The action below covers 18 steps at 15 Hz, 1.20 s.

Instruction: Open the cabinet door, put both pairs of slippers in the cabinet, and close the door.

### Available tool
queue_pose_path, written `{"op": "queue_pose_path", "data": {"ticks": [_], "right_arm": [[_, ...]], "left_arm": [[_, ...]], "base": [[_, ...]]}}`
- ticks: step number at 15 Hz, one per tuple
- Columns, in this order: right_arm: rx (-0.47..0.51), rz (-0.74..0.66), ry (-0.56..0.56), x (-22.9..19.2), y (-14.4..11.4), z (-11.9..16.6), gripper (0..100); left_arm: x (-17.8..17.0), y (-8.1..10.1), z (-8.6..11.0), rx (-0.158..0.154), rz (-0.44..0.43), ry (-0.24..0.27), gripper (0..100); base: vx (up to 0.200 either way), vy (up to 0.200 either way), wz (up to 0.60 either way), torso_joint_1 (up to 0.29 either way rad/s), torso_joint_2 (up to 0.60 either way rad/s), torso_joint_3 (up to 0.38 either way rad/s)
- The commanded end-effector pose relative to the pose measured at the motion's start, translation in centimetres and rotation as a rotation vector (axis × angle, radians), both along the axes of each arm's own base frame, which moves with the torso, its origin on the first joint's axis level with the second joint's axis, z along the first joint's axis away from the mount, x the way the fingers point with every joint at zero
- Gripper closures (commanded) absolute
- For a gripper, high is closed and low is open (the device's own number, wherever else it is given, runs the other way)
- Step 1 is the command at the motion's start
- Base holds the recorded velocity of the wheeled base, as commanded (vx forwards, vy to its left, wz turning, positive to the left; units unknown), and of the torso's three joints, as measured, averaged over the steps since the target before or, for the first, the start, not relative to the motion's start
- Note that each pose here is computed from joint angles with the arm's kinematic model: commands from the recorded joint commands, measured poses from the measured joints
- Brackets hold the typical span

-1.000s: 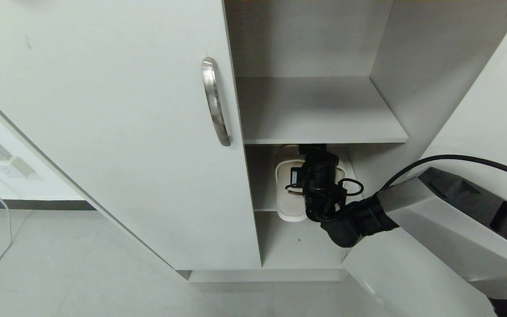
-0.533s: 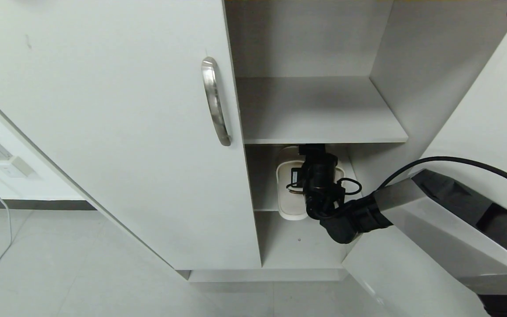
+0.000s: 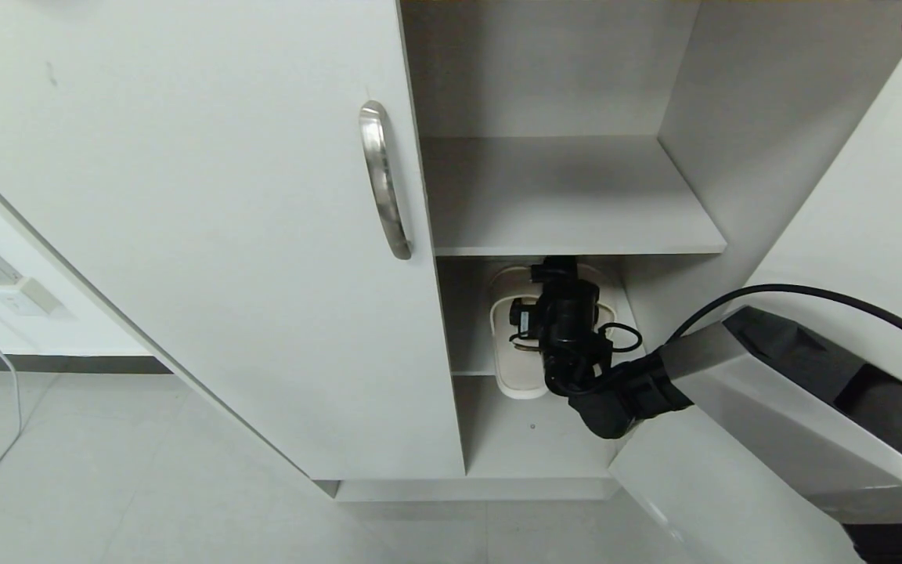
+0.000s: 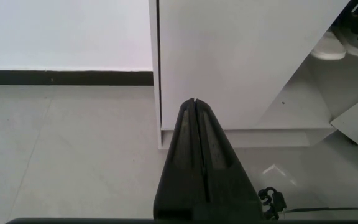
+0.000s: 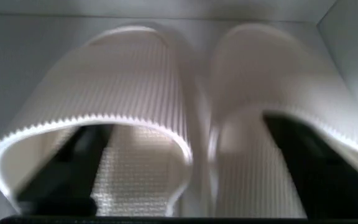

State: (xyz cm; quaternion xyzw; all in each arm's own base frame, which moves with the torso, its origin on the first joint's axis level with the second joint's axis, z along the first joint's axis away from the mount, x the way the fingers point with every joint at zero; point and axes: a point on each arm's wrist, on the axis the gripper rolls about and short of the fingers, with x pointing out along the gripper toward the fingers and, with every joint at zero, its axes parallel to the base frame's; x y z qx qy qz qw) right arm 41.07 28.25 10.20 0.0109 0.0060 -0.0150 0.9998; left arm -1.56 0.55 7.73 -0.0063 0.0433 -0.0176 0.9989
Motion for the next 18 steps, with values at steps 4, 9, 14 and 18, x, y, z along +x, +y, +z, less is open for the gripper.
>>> {"op": "queue_pose_path", "data": {"ticks": [4,9,14,18], "right_arm": [[-0.006,0.018,0.001,-2.3,-0.4,1.1,0],[0.003,0.111,-0.009,-9.2,-0.4,2.7,0],[-0.013,0.225,0.013,-16.5,-1.9,2.7,0],[-0.017,0.238,0.019,-16.9,-1.5,2.4,0]], "left_arm": [[0.0,0.0,0.0,-0.001,0.000,0.000,100],[0.0,0.0,0.0,-0.001,0.000,0.000,100],[0.0,0.0,0.0,-0.001,0.000,0.000,100],[0.0,0.0,0.0,-0.001,0.000,0.000,100]], "base": [[0.000,0.000,0.00,0.000,0.00,0.000],[0.000,0.000,0.00,0.000,0.00,0.000],[-0.080,0.000,0.00,0.001,0.00,0.001],[-0.200,0.000,0.00,0.005,0.00,-0.001]]}}
